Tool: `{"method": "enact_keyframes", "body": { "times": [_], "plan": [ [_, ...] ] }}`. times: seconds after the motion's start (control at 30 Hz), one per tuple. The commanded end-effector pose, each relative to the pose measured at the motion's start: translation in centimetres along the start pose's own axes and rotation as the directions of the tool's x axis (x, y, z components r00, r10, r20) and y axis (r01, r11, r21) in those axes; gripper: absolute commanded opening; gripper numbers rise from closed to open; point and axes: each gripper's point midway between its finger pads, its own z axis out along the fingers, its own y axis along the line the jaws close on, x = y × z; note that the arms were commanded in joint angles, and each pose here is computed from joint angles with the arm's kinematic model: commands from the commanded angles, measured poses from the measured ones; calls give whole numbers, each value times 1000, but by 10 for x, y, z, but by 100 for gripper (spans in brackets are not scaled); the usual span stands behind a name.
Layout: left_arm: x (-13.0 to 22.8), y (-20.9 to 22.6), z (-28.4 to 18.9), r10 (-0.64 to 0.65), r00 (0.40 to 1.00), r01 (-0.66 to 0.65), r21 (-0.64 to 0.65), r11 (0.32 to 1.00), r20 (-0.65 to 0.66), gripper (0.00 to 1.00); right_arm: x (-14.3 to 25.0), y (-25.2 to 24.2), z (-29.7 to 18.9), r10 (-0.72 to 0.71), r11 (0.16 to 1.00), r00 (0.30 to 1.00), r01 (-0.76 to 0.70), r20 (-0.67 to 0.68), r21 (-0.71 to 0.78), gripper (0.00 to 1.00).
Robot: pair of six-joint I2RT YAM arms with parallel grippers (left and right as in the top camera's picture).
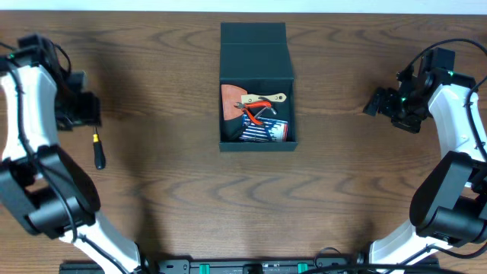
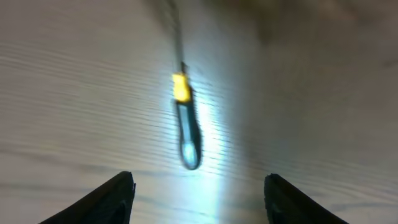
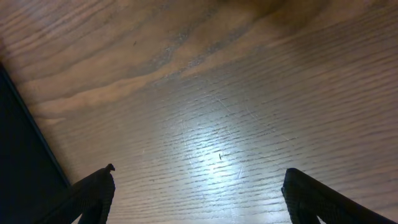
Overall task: Pack container
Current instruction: 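Move the left gripper to the yellow screwdriver and grasp its handle, then carry the yellow screwdriver with the left gripper into the box and release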
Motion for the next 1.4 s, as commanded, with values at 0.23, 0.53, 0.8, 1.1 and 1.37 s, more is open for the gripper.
{"method": "enact_keyframes", "body": {
  "times": [0.23,0.53,0.8,1.1,1.37],
  "plan": [
    [26,-14,69,12,995,-5,64,998,-103,66,2,1,1,7,1000,1000,-8,-7,-6,88],
    [43,-10,100,35,991,-32,27,999,-127,66,5,1,1,11,1000,1000,-11,-22,-5,87],
    [45,-11,107,35,992,-32,26,999,-122,62,6,0,1,12,1000,1000,-12,-26,-4,87],
    [47,-12,107,0,991,3,28,1000,-131,6,8,0,1,13,1000,999,-14,-33,-3,86],
    [53,-37,73,39,990,-25,99,995,-136,6,9,0,1,15,1000,999,-15,-39,-3,85]
  ]
}}
